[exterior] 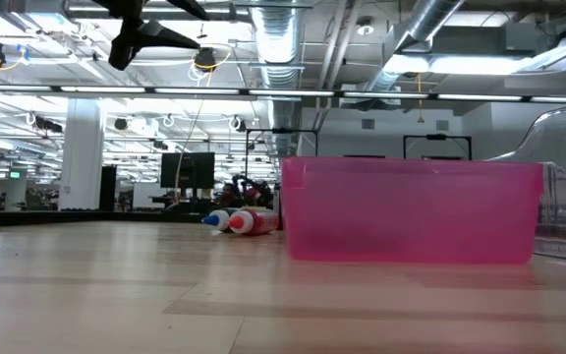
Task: Pick & Place Food Item
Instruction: Put the bottom black donut into the black bin
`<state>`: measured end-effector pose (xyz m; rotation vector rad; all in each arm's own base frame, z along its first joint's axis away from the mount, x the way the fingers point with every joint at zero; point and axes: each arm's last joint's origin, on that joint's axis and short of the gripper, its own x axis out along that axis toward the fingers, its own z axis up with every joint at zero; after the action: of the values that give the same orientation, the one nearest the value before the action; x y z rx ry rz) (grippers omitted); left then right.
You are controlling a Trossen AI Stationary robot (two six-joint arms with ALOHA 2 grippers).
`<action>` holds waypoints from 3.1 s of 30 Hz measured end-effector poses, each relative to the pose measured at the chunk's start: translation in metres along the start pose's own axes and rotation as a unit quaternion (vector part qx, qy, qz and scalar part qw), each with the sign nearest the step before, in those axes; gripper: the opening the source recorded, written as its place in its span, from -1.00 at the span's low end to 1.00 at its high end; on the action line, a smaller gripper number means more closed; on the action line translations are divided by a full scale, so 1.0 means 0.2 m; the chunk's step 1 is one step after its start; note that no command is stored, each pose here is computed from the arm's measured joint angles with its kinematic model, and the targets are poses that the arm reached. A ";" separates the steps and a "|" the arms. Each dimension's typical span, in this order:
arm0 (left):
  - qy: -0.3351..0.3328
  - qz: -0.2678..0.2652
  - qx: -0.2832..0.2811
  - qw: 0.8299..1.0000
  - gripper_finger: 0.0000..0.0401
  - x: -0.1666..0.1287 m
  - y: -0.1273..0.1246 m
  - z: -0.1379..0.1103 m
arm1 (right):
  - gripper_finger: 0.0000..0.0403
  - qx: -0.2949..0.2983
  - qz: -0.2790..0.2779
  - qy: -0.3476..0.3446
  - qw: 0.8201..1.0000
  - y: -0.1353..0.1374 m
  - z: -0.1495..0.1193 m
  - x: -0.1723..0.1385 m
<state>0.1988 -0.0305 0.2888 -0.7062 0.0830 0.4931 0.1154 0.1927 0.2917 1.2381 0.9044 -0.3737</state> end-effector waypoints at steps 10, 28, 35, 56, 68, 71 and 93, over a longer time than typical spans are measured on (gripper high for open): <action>-0.001 -0.038 -0.034 0.999 -0.12 0.10 -0.10 -0.12 | -1.00 -0.050 -0.022 0.024 0.998 -0.09 -0.24 0.09; -0.027 -0.085 -0.063 0.994 -0.12 0.02 -0.24 -0.24 | -1.00 -0.107 -0.107 0.043 0.988 -0.18 -0.25 0.06; -0.037 -0.084 -0.068 0.993 -0.12 -0.01 -0.25 -0.26 | -1.00 -0.111 -0.154 0.035 0.981 -0.21 -0.22 0.05; -0.047 -0.100 -0.091 0.990 -0.12 -0.02 -0.27 -0.24 | -1.00 -0.075 -0.105 0.016 0.991 -0.15 -0.31 0.23; -0.041 -0.116 -0.098 0.988 -0.12 -0.04 -0.29 -0.25 | -1.00 -0.087 -0.116 -0.007 0.989 -0.18 -0.34 0.31; -0.040 -0.117 -0.099 0.987 -0.12 -0.04 -0.29 -0.25 | -1.00 -0.090 -0.114 -0.007 0.989 -0.19 -0.34 0.31; -0.039 -0.138 -0.116 0.983 -0.12 -0.04 -0.31 -0.23 | -0.94 -0.120 -0.130 -0.013 0.984 -0.24 -0.42 0.42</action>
<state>0.2235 -0.1041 0.2923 -0.9094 -0.1469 0.2642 0.1007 0.2733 0.1926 0.8934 1.0598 -0.4723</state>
